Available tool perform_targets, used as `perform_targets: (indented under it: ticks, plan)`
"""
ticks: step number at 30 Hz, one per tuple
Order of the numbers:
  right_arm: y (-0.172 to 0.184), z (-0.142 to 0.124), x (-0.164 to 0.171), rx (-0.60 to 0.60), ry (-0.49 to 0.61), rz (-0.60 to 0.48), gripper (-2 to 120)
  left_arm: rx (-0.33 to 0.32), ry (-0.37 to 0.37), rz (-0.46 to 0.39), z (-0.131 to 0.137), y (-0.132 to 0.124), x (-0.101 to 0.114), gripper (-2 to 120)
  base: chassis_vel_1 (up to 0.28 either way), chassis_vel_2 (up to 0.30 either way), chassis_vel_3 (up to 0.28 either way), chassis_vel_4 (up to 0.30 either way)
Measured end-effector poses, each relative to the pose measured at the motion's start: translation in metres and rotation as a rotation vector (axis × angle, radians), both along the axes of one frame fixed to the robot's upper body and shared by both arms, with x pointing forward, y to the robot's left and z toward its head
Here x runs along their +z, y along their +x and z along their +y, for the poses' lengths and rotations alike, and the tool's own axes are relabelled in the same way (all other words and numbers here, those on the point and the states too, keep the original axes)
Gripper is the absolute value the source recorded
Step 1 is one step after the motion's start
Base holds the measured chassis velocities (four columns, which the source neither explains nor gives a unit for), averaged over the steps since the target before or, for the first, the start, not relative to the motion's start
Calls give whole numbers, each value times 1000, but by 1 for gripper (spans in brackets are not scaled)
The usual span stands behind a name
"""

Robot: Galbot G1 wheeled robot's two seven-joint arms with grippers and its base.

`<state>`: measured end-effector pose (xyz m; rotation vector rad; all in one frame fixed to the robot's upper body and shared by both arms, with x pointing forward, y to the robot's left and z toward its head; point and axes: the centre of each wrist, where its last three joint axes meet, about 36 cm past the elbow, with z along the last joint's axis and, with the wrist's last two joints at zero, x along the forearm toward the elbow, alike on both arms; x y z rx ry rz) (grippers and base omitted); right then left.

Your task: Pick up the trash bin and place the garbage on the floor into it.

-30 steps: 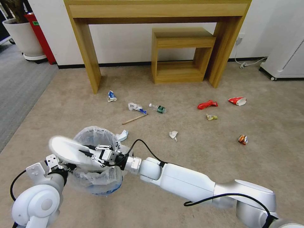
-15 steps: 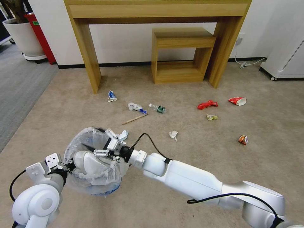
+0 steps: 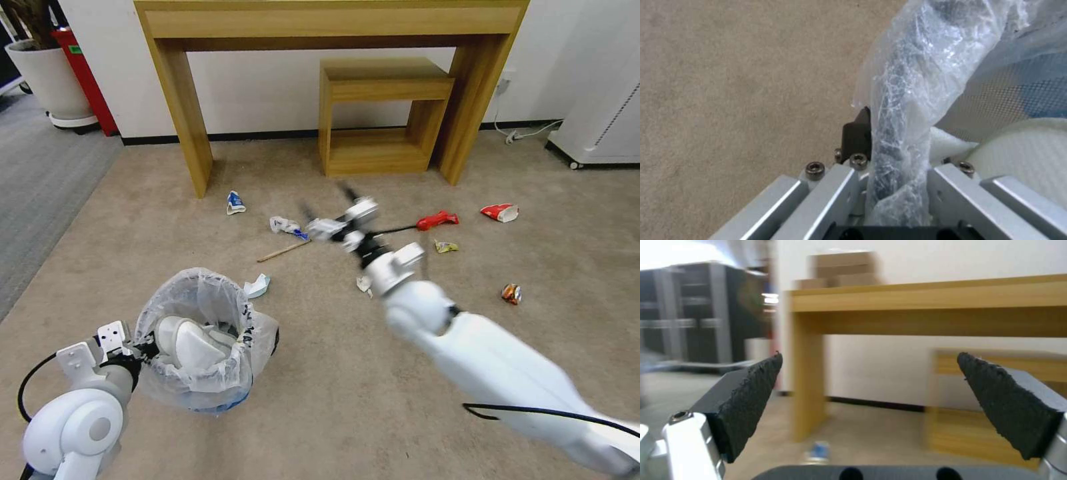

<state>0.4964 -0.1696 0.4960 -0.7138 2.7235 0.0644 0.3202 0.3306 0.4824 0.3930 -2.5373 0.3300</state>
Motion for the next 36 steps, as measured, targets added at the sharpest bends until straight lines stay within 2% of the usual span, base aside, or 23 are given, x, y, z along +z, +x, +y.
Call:
perform_targets:
  ticks: [3, 4, 6, 7, 9, 11, 15, 23, 36]
  plan:
    - [-6, -56, 18, -183, 42, 15, 100, -8, 2, -6, -1, 2, -1, 1, 0, 0, 0, 0]
    - [-6, -56, 18, -183, 42, 15, 100, -8, 2, -6, -1, 2, -1, 1, 0, 0, 0, 0]
    - [-26, -99, 20, -349, 67, 78, 100, -19, 19, -18, 1, 3, -1, 1, 0, 0, 0, 0]
    - [-35, -112, 19, -406, 70, 87, 100, -21, 26, -21, 2, 3, -2, 1, 0, 0, 0, 0]
    - [-40, -118, 18, -438, 72, 89, 100, -21, 29, -23, 3, 3, -2, 1, 0, 0, 0, 0]
    - [-60, -131, 10, -535, 99, 93, 100, -21, 38, -25, 5, 3, -5, 1, 0, 0, 0, 0]
    - [-80, -135, -10, -592, 103, 101, 100, -18, 44, -21, 8, 5, -7, 1, 0, 0, 0, 0]
    - [-98, -133, -31, -644, 107, 119, 100, -23, 46, -22, 8, 6, -7, 1, 0, 0, 0, 0]
    - [-112, -129, -56, -721, 99, 167, 100, -41, 59, -29, 14, 10, -5, 1, 0, 0, 0, 0]
